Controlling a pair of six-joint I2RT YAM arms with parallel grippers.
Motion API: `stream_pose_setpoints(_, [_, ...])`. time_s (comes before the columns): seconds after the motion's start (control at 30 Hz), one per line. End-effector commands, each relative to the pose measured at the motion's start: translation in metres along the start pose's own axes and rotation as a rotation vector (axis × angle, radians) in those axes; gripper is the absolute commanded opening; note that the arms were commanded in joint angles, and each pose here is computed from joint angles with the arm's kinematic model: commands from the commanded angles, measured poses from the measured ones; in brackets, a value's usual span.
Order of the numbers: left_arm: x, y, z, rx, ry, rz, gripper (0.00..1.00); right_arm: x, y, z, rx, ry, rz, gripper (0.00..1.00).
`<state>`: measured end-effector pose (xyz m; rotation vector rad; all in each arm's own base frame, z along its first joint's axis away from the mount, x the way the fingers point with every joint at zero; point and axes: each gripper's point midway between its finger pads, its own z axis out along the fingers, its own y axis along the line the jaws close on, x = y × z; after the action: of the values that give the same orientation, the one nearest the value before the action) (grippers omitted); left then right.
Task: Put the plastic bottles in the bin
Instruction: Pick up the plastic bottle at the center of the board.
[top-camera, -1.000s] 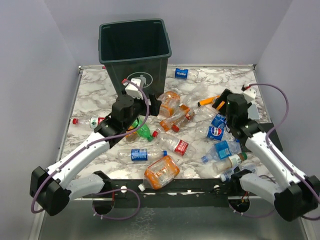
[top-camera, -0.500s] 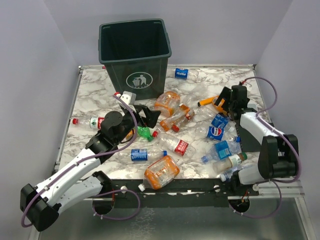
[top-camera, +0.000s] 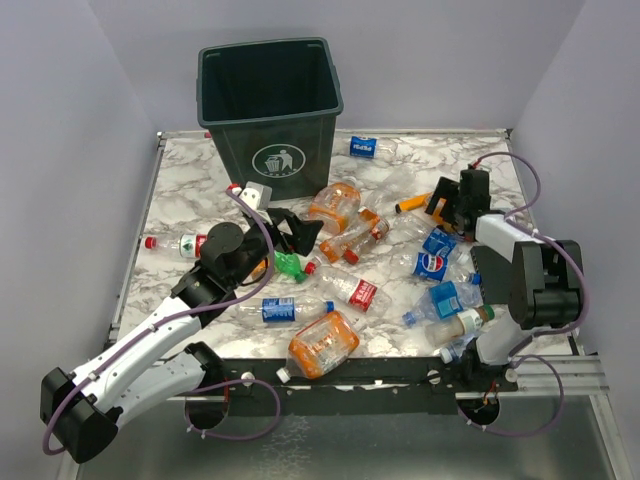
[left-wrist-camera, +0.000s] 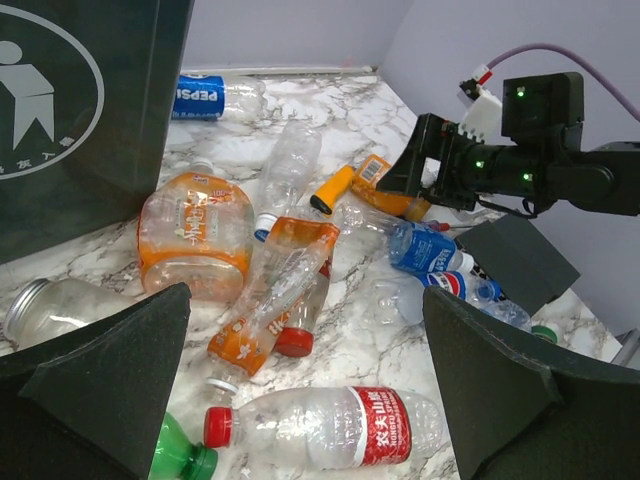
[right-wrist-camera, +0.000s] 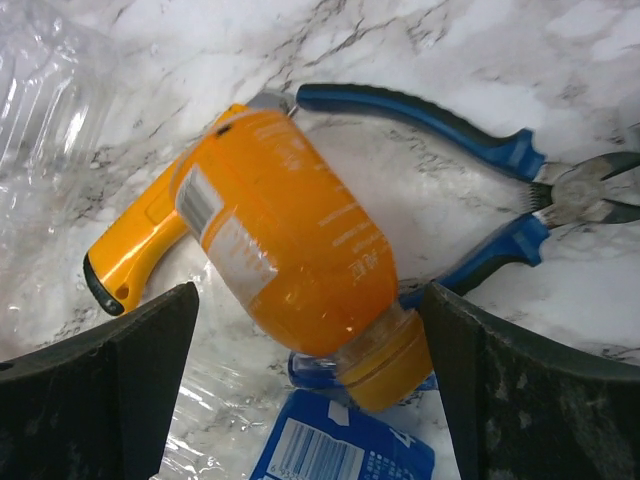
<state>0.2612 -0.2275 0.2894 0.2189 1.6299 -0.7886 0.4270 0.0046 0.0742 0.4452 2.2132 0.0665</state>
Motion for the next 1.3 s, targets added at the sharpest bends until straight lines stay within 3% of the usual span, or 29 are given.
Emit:
stream_pose_setpoints(0.0, [0.001, -0.008, -0.001, 0.045, -0.002, 0.011, 0.99, 0.016, 0.023, 0.005, -0.136, 0.076, 0.029, 0.96])
stream_pose_setpoints(0.23, [0.002, -0.012, 0.000, 0.067, 0.002, 0.005, 0.99, 0.020, 0.029, 0.001, -0.170, 0.090, 0.055, 0.90])
stream_pose_setpoints(0.5, [0.003, -0.010, 0.000, 0.060, 0.002, 0.004, 0.99, 0.029, 0.023, 0.007, -0.132, 0.117, 0.078, 0.69])
stream_pose_setpoints(0.83, [0.006, -0.008, 0.003, 0.051, 0.013, 0.004, 0.99, 0.046, 0.014, 0.010, -0.082, 0.183, 0.087, 0.64])
stream_pose_setpoints(1.27, [0.009, -0.007, 0.004, 0.049, 0.021, 0.004, 0.99, 0.049, 0.017, 0.006, -0.105, 0.172, 0.110, 0.40])
